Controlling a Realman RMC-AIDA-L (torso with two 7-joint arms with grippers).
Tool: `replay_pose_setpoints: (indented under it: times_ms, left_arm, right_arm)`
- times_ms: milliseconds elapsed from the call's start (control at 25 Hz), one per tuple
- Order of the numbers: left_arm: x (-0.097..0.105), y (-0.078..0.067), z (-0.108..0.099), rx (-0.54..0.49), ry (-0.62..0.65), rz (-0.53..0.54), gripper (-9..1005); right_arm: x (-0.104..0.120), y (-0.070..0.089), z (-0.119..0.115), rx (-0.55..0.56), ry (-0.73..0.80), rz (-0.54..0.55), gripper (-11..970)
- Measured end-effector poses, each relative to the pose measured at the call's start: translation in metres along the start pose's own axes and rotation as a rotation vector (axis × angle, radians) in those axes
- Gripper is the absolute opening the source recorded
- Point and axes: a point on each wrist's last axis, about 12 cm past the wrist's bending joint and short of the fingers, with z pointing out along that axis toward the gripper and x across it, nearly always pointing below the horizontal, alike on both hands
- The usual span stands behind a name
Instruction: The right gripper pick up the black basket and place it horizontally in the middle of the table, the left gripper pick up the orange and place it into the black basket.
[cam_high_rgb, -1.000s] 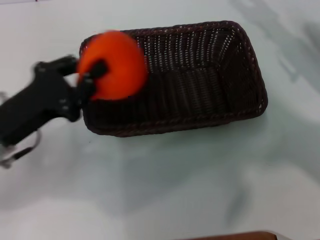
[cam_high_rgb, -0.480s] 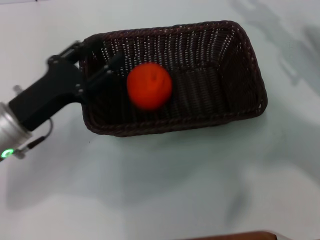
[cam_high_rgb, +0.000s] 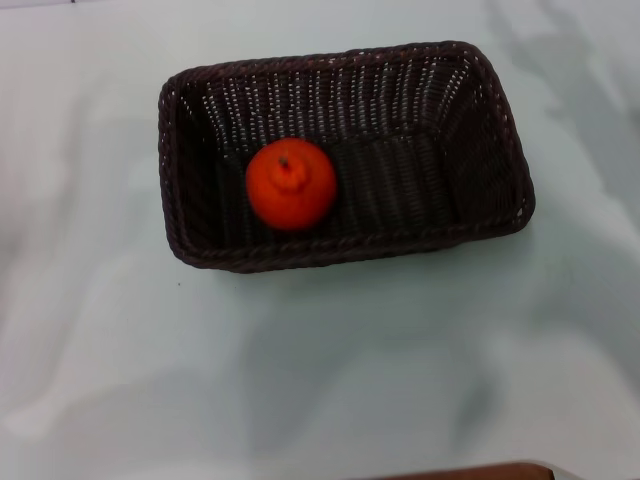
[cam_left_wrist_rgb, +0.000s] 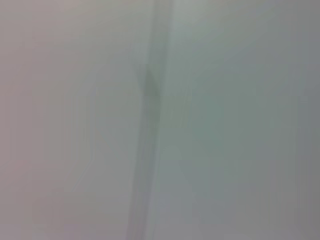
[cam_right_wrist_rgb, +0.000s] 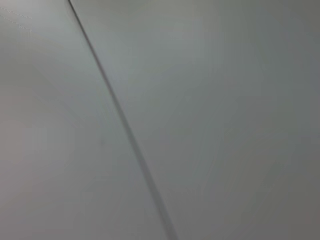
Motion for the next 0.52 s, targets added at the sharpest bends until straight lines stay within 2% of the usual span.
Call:
replay_pose_setpoints:
  times_ms: [160,320,520]
  left_arm:
    - [0.002,0.012,-0.014,-0.142,-0.028,-0.033,921]
    - [0.008,0.014,-0.023,-0.229,-0.037,-0.024,917]
    - [0.012,0.010,-0.025,-0.252,-0.037,-0.008,915]
  right_arm:
    - [-0.010,-0.011,-0.026,-0.122,0.140,-0.195,852]
    - [-0.019,-0.025,-0.041,-0.209,0.188,-0.380,852]
    - [-0.024,-0.030,-0.043,-0.228,0.180,-0.435,852]
